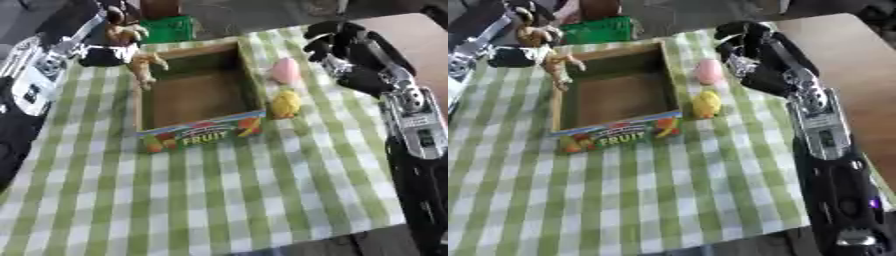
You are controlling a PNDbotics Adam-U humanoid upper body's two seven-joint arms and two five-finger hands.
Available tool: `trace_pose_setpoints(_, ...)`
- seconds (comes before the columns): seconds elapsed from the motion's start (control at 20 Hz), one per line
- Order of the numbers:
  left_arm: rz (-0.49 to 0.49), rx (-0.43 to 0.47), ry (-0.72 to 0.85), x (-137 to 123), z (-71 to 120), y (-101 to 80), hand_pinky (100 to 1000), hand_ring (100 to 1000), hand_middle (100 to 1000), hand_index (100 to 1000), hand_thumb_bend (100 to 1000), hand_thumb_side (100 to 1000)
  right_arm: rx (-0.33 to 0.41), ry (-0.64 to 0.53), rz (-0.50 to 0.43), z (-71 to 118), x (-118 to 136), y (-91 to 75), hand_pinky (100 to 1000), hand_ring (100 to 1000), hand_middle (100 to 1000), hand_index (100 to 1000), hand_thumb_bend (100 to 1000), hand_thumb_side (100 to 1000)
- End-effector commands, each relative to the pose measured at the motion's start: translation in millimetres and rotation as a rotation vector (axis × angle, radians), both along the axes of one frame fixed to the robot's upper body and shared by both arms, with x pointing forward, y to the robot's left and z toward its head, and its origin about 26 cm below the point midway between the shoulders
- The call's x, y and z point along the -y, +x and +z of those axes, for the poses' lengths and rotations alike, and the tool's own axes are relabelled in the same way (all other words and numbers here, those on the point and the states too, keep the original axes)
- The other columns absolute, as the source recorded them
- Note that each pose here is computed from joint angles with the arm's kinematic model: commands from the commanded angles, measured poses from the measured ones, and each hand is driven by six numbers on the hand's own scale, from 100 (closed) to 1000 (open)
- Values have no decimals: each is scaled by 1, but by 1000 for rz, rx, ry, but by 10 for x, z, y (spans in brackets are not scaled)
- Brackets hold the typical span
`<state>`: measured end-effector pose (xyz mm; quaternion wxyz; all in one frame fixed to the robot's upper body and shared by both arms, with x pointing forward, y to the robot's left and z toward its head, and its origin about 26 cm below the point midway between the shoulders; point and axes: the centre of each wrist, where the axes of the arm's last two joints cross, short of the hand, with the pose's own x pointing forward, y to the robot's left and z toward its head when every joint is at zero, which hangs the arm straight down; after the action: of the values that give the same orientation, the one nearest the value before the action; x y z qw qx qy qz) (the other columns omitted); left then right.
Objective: Pick up objects on the table and place them in the box.
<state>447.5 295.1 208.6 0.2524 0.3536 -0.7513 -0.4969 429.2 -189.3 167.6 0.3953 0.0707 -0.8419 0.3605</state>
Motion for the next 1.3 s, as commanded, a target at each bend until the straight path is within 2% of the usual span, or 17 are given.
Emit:
trace_pose_setpoints(0.05,-25,17,0,85,37,28,580,438,405,719,100,286,48,-4,25,165,-83,-12,654,717,735,812,100,432)
trace_pose_setpoints(0.45,-54,-139,78,237,-483,69,624,481,453,742,100,255,49,-10,44,176,-129,-13,654,717,735,812,100,441)
trace_pose_setpoints(0.65,-37,-301,121,178,-697,82,676,564,527,773,100,230,47,-13,39,172,-109,-6,654,717,735,812,100,443)
trace_pose_setpoints(0.7,-29,-357,115,148,-733,90,693,595,564,789,100,364,46,-13,38,169,-106,-5,654,717,735,812,100,443)
trace_pose_setpoints(0.75,-24,-407,105,122,-749,97,697,601,572,793,100,396,45,-13,37,167,-104,-4,654,717,735,812,100,448)
trace_pose_setpoints(0.8,-19,-456,89,94,-761,102,727,653,632,819,143,599,45,-13,36,164,-101,-4,654,717,735,811,100,443)
trace_pose_setpoints(0.9,-13,-537,51,42,-739,108,752,696,681,834,302,743,43,-11,34,159,-96,-4,654,717,735,812,100,442)
trace_pose_setpoints(0.95,-12,-559,36,24,-707,106,760,707,693,839,359,782,43,-11,33,157,-95,-4,654,717,735,812,100,442)
trace_pose_setpoints(1.0,-12,-570,23,8,-664,100,773,729,719,844,470,851,42,-9,32,155,-91,-4,654,717,735,811,100,442)
trace_pose_setpoints(1.1,-12,-570,2,-18,-568,77,787,747,740,850,568,914,40,-8,28,150,-81,-4,655,718,735,812,100,442)
trace_pose_setpoints(1.3,-8,-550,-82,-69,-394,31,796,752,749,849,627,953,35,-6,23,133,-69,-6,655,718,735,812,100,440)
